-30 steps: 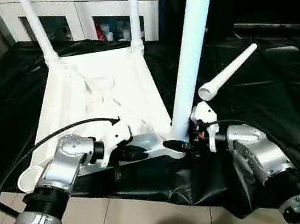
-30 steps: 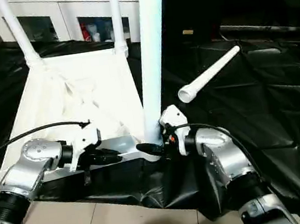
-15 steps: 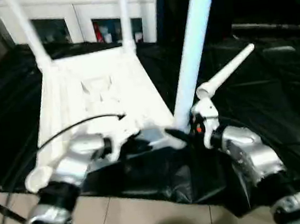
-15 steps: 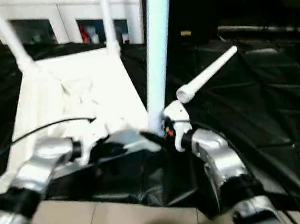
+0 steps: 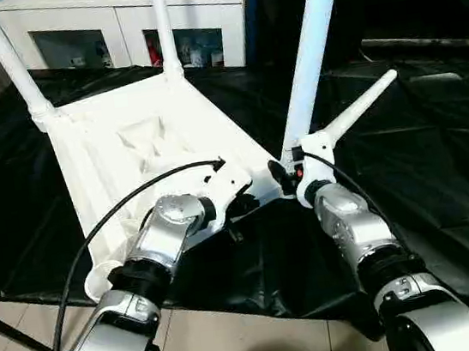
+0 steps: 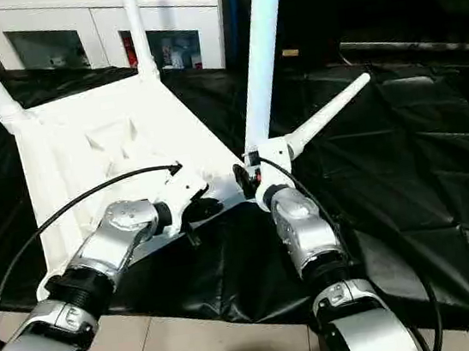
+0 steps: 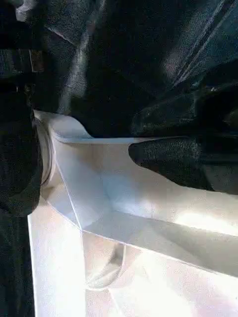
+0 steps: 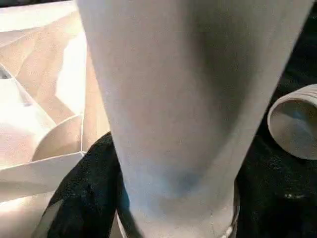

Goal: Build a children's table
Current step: Rotate leg to tighten

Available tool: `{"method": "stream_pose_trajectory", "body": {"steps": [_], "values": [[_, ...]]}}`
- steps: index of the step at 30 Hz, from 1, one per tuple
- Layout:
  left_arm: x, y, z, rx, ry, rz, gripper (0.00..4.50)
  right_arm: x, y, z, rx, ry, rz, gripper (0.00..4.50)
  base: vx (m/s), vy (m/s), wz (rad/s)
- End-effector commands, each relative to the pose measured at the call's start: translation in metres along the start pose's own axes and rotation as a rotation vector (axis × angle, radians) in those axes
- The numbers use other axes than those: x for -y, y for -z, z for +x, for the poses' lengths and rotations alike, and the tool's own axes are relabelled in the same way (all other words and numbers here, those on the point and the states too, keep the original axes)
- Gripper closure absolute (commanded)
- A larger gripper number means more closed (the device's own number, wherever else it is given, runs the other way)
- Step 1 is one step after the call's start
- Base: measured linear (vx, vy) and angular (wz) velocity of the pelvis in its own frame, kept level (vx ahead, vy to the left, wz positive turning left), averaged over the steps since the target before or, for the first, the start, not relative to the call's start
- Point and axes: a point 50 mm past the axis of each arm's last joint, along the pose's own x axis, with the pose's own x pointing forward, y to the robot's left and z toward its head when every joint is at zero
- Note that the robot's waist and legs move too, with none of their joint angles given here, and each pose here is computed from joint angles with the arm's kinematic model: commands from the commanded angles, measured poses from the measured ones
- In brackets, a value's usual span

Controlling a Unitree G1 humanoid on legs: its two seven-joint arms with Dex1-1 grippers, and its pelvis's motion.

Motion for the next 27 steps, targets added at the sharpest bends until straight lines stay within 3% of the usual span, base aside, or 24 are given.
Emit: {"method": "stream_pose_trajectory", "body": {"steps": [1,6,10,16,21,27], "values": [[-0.003,-0.001,-0.007,0.068,0.006,0.015,4.5,-0.012,0.004,-0.003,0.011,-0.146,-0.037,1.03,0.0,0.0,0.0],[-0.004,0.007,-0.021,0.079,0.071,0.036,4.5,-0.003,0.001,-0.013,0.027,-0.286,-0.078,0.59,0.0,0.0,0.0],[-0.007,0.015,-0.04,0.09,0.168,0.042,4.5,0.012,0.001,-0.037,-0.009,-0.529,-0.156,0.59,0.0,0.0,0.0],[0.001,0.018,-0.058,0.098,0.344,0.041,4.5,0.024,0.002,-0.059,-0.057,-0.703,-0.235,0.59,0.0,0.0,0.0],[0.002,0.019,-0.062,0.104,0.375,0.039,4.5,0.021,-0.002,-0.061,-0.051,-0.735,-0.207,0.59,0.0,0.0,0.0],[0.002,0.02,-0.065,0.097,0.373,0.038,4.5,0.015,0.004,-0.061,-0.08,-0.785,-0.222,1.08,0.0,0.0,0.0]]}}
